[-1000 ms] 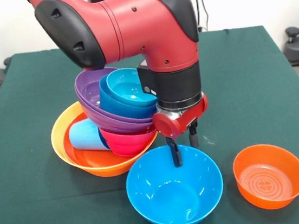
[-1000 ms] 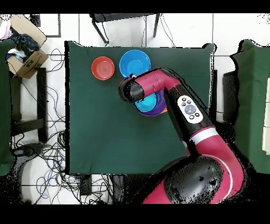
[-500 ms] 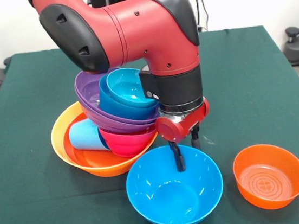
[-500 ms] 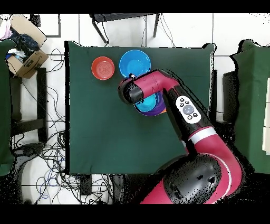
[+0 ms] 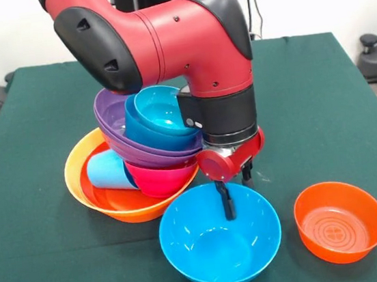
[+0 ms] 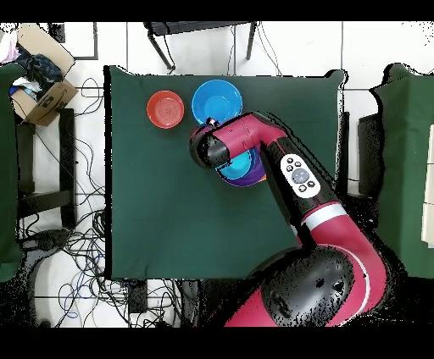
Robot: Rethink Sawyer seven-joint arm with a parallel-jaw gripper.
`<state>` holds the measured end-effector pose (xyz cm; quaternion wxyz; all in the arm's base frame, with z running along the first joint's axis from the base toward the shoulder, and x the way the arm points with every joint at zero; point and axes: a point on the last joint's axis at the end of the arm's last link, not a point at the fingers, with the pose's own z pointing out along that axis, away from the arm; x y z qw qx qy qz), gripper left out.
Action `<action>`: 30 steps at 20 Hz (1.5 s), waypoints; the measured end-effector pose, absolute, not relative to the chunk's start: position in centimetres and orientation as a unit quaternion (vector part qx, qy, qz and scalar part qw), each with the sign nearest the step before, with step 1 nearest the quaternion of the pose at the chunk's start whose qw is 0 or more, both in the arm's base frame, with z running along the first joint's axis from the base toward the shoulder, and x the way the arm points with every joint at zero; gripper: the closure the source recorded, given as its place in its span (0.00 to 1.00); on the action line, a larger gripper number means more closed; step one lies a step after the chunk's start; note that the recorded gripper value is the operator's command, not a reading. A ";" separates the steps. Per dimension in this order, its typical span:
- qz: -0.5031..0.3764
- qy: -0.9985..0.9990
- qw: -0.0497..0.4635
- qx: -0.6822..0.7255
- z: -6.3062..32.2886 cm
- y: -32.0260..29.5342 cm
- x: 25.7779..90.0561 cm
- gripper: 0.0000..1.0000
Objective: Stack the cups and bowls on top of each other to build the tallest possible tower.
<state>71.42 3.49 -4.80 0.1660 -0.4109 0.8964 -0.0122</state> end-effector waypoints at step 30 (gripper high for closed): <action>-0.082 0.873 0.200 -0.438 1.8 0.3 72.7 1.00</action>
